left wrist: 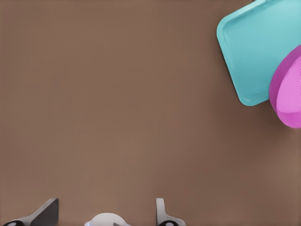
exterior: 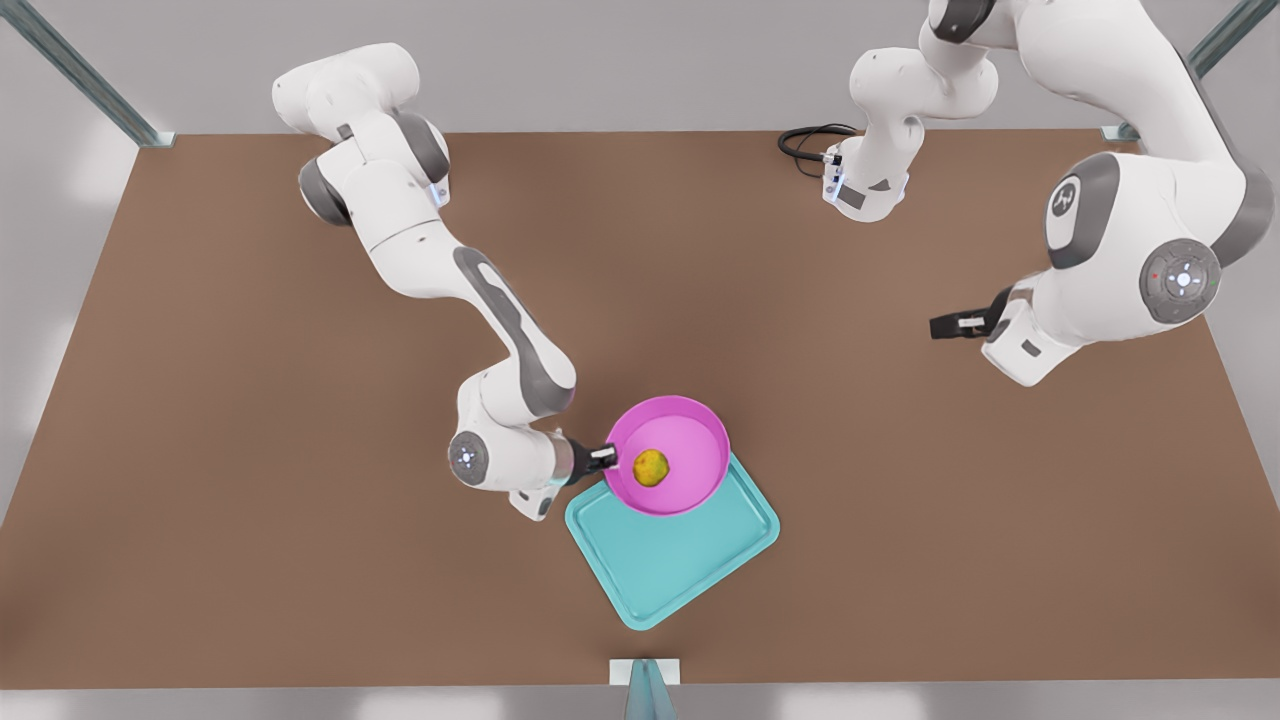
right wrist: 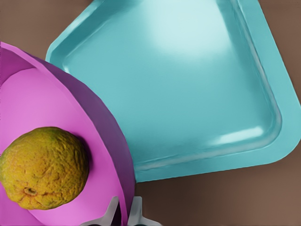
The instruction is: Place the orange on the plate with the left arm and the plate on the tray with the right arm
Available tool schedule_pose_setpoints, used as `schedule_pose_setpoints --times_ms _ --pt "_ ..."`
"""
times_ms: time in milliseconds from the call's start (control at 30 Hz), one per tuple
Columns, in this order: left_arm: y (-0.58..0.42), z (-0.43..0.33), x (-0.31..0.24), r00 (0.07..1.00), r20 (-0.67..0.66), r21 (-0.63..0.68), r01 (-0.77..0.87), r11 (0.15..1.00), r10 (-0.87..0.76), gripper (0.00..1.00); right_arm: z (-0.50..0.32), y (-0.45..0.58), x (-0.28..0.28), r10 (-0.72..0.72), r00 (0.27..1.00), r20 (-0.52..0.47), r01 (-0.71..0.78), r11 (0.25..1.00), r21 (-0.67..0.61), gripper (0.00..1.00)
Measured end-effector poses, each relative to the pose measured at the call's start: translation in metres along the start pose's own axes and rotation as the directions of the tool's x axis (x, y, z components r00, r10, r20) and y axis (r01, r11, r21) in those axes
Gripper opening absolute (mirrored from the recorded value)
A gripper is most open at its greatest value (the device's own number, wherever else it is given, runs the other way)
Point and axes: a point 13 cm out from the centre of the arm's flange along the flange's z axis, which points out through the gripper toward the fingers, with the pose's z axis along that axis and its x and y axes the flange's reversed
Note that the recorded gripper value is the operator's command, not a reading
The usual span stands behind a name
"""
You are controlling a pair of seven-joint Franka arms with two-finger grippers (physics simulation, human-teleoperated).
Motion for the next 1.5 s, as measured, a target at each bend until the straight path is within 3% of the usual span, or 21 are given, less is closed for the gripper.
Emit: schedule_pose_setpoints --times_ms 267,567,600,767,867,933,1033,1133,1267,1500 --pt "0.002 -0.010 -0.007 1.000 0.023 0.007 0.008 1.000 -0.009 1.00 0.016 -0.018 -0.048 0.078 0.986 0.145 -0.075 0.997 -0.025 0.21" --pt "0.001 -0.008 -0.011 1.000 0.018 0.016 0.010 1.000 -0.010 1.00 0.068 -0.026 -0.056 0.181 0.960 0.215 -0.174 0.983 -0.050 0.21" --pt "0.001 -0.008 -0.011 1.000 0.018 0.017 0.010 1.000 -0.010 1.00 0.067 -0.027 -0.058 0.189 0.956 0.223 -0.182 0.982 -0.051 1.00" --pt "0.005 -0.008 -0.012 1.000 0.019 0.018 0.015 1.000 -0.016 1.00 0.041 -0.013 -0.070 0.209 0.941 0.267 -0.197 0.978 -0.071 1.00" --pt "0.007 -0.009 -0.012 1.000 0.020 0.019 0.018 1.000 -0.018 1.00 -0.045 0.013 -0.066 0.213 0.936 0.279 -0.202 0.977 -0.068 1.00" --pt "0.007 -0.012 -0.013 0.999 0.028 0.021 0.018 1.000 -0.018 1.00 -0.089 -0.014 -0.038 0.222 0.951 0.214 -0.231 0.973 0.018 1.00" --pt "0.006 -0.022 -0.014 0.999 0.049 0.027 0.017 1.000 -0.018 1.00 -0.156 -0.040 0.004 0.140 0.983 0.115 -0.165 0.953 0.253 1.00" --pt "0.006 -0.023 -0.013 0.999 0.047 0.027 0.016 1.000 -0.017 1.00 -0.289 -0.058 0.033 0.120 0.981 0.154 -0.174 0.893 0.415 1.00" --pt "0.004 -0.023 -0.011 0.999 0.042 0.025 0.014 1.000 -0.015 1.00 -0.413 -0.072 0.094 0.154 0.970 0.187 -0.229 0.831 0.507 1.00" --pt "0.006 -0.024 -0.007 0.999 0.037 0.022 0.012 1.000 -0.013 1.00 -0.469 -0.082 0.156 0.190 0.973 0.133 -0.232 0.786 0.573 1.00"
